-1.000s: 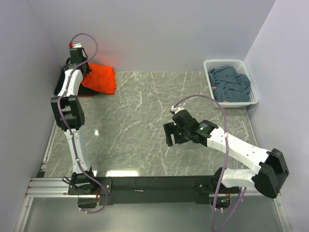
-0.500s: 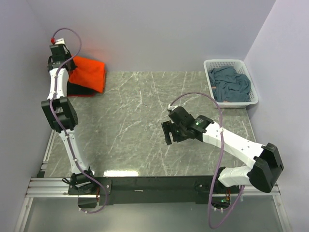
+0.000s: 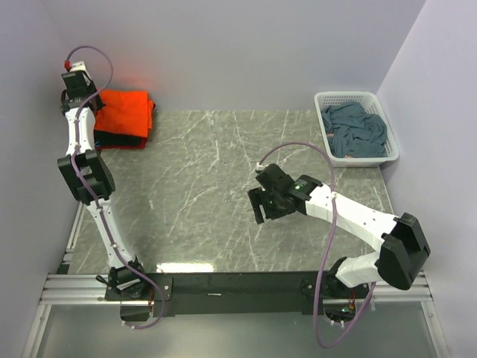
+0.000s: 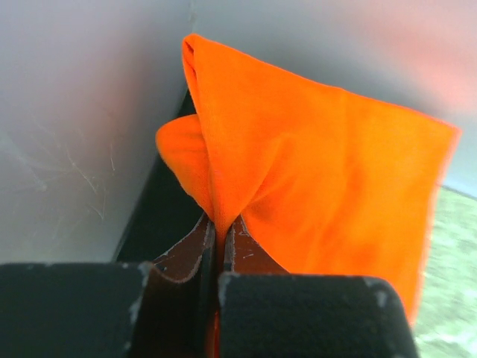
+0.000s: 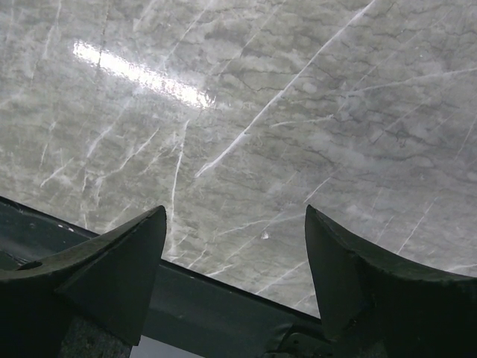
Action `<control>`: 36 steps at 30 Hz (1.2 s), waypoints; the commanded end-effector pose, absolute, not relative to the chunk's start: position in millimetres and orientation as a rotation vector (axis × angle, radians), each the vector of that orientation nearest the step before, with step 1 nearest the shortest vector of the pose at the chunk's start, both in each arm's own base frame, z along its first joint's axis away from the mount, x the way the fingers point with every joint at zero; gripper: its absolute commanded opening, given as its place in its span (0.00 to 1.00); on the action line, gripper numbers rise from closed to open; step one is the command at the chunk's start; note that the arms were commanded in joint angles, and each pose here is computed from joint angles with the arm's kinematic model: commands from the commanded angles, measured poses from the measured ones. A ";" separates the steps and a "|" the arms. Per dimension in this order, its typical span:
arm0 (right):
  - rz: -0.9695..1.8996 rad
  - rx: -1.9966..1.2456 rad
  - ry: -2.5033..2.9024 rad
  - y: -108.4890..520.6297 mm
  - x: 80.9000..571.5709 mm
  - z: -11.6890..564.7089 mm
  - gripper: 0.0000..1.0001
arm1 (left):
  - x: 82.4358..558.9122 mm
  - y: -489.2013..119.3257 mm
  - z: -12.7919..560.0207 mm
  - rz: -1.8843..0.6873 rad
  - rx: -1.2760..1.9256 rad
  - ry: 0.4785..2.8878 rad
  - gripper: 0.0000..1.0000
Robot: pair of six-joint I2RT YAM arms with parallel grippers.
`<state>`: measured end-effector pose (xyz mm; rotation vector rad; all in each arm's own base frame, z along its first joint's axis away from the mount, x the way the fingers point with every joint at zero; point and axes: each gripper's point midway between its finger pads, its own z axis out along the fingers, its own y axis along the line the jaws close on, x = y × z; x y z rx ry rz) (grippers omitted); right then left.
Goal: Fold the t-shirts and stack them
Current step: Neatly place the folded tshirt to the corner
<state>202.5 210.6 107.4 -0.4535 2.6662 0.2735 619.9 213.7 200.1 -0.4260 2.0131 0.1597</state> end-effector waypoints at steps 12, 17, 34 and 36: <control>0.276 -0.468 2.687 215.4 205.7 106.5 0.80 | 639.1 248.6 168.7 0.383 -0.436 1.963 0.17; 0.271 -0.465 2.689 213.7 204.7 106.9 0.80 | 644.8 249.9 171.1 0.458 -0.401 1.943 0.04; 0.261 -0.461 2.700 213.3 205.1 107.6 0.79 | 637.6 272.0 161.6 0.609 -0.452 1.929 0.12; 0.259 -0.467 2.700 213.2 204.6 107.1 0.79 | 637.6 270.5 165.8 0.599 -0.452 1.924 0.21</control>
